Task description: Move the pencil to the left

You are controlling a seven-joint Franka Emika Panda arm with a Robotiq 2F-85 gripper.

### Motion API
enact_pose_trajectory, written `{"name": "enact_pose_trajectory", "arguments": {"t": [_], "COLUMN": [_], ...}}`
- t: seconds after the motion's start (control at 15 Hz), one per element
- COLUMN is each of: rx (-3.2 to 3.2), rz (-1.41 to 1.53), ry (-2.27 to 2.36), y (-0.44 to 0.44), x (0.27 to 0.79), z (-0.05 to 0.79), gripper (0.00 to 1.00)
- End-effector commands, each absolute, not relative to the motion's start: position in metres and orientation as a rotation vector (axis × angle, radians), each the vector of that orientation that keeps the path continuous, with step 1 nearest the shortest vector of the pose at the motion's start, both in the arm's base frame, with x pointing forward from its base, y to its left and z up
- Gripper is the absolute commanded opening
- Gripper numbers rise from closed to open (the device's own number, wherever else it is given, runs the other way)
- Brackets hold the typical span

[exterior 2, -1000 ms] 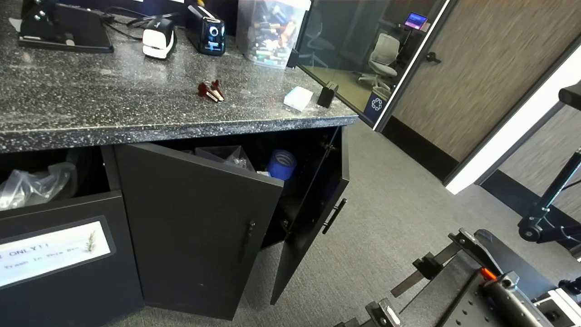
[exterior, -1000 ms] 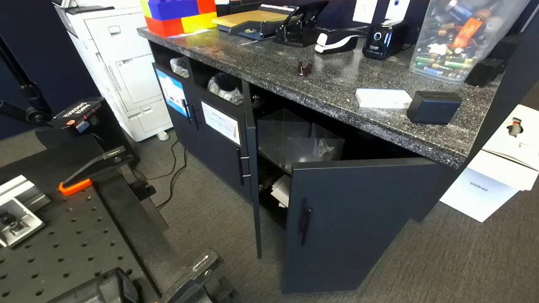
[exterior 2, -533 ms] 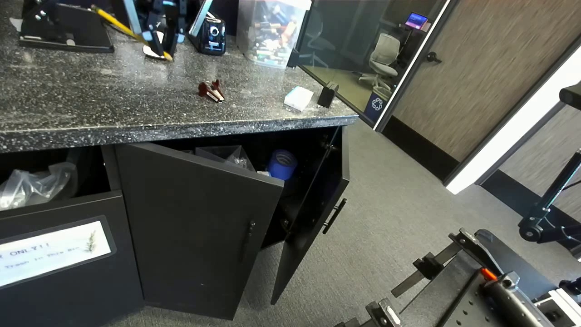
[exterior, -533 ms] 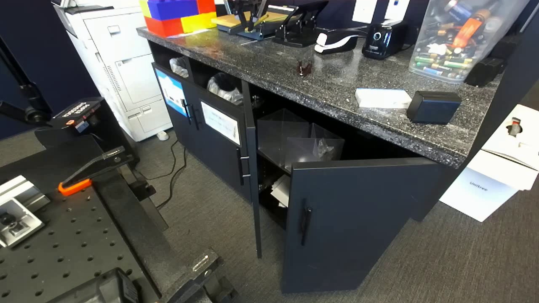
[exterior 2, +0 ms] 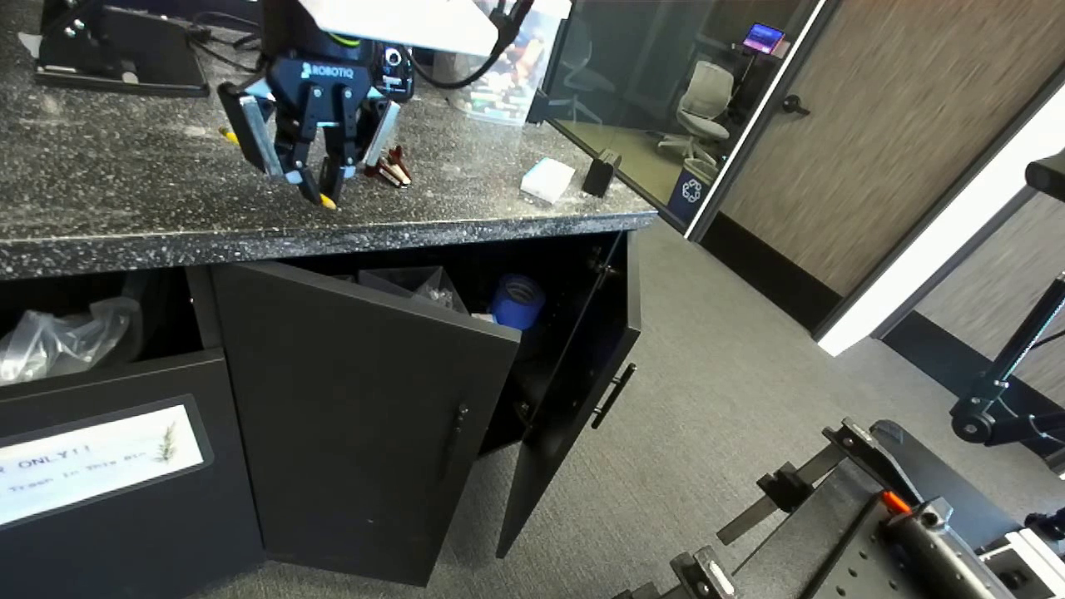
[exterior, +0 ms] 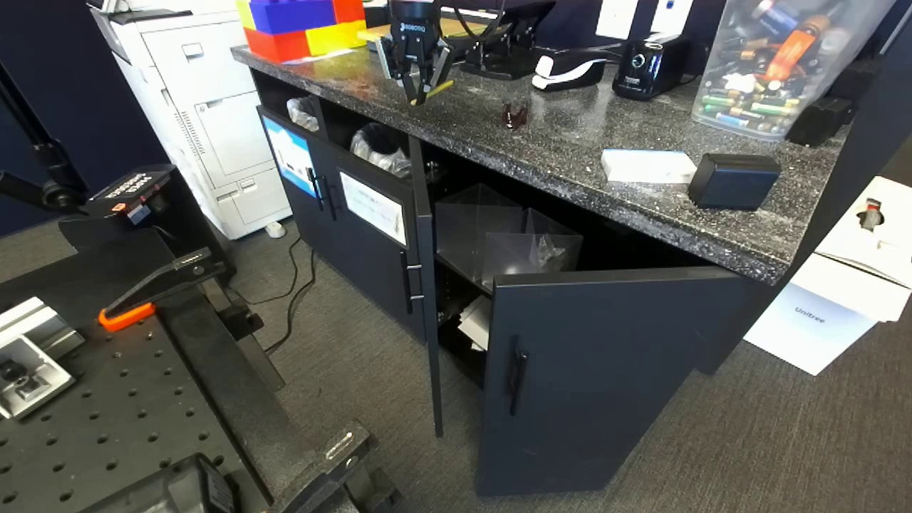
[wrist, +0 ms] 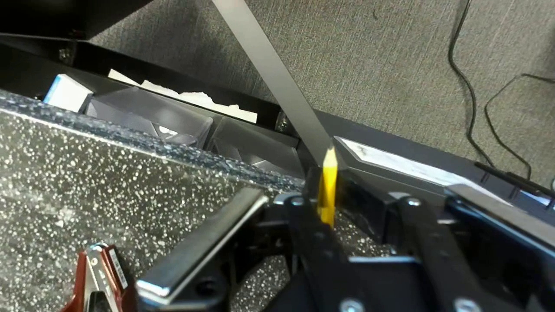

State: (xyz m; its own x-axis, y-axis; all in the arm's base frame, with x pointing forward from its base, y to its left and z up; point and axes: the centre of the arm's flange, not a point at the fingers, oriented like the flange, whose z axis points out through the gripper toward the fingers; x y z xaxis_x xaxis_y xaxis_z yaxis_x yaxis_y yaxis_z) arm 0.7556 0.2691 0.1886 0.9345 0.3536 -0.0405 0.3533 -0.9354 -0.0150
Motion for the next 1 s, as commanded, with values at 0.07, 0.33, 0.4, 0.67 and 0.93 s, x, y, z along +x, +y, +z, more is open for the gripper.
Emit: {"name": "enact_pose_trajectory", "arguments": {"t": [0.07,0.33,0.4,0.67,0.93], "rx": [-3.132,-3.187,-3.195,-3.211,-3.228], "rz": [0.109,0.141,0.144,0.154,0.161], "ry": [-0.371,-0.18,-0.148,-0.069,-0.017], "y": [0.284,0.269,0.267,0.257,0.248], "x": [0.828,0.83,0.83,0.83,0.831], "z": [0.174,0.16,0.157,0.146,0.138], "gripper": [0.04,0.04,0.04,0.04,0.04]}}
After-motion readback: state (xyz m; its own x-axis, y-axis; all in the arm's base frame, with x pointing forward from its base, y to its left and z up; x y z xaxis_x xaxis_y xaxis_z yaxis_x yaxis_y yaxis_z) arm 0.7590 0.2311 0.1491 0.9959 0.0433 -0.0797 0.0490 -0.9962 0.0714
